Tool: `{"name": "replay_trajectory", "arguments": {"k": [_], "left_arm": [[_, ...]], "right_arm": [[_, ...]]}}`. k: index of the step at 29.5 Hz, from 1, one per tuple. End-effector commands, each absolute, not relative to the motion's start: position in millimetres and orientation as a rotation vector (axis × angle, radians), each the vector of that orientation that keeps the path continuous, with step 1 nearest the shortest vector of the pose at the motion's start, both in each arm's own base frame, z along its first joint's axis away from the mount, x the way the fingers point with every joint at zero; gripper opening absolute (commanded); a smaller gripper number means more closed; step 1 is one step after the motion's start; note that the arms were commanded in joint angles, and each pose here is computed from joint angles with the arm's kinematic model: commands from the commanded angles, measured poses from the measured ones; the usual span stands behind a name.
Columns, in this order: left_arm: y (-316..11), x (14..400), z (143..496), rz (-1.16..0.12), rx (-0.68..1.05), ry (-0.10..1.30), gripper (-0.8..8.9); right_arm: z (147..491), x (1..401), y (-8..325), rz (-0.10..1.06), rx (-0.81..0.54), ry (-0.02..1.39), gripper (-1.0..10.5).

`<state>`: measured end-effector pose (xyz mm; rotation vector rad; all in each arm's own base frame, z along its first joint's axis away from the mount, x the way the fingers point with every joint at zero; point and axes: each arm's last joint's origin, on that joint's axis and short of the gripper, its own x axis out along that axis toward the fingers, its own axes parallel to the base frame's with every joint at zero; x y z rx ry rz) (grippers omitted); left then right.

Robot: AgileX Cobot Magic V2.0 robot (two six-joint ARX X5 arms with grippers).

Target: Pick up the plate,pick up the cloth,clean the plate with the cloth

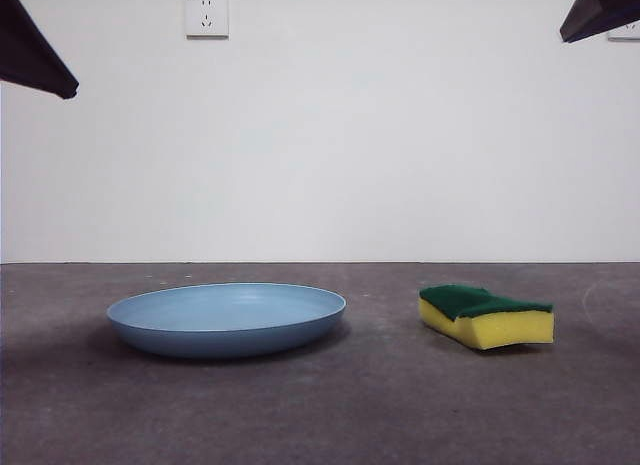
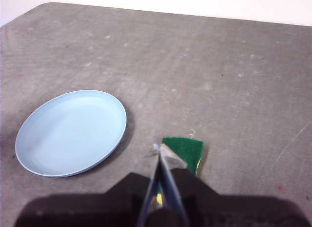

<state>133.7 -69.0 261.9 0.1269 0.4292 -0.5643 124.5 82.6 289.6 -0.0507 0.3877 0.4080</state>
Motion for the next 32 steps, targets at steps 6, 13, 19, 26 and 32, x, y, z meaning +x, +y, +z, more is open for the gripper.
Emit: {"name": "replay_trajectory", "arguments": {"k": [6,13,19,26,32], "left_arm": [[-69.2,133.4,260.5,-0.564,0.12,0.438,-0.02],[-64.5,129.2,265.3,-0.54,0.207,0.375,-0.01],[-47.4,114.4,272.3,-0.479,0.186,0.237,-0.01],[-28.4,98.9,243.4,-0.374,0.164,0.146,-0.01],[-20.7,91.3,220.5,-0.306,0.155,0.041,-0.02]], "right_arm": [[288.0,124.5,82.6,0.405,-0.045,0.388,0.0],[288.0,124.5,82.6,0.404,-0.044,0.387,0.0],[288.1,124.4,82.6,0.405,-0.044,0.387,0.0],[288.1,124.5,82.6,0.405,-0.044,0.387,0.0],[288.1,124.5,82.6,0.405,-0.044,0.387,0.0]]}}
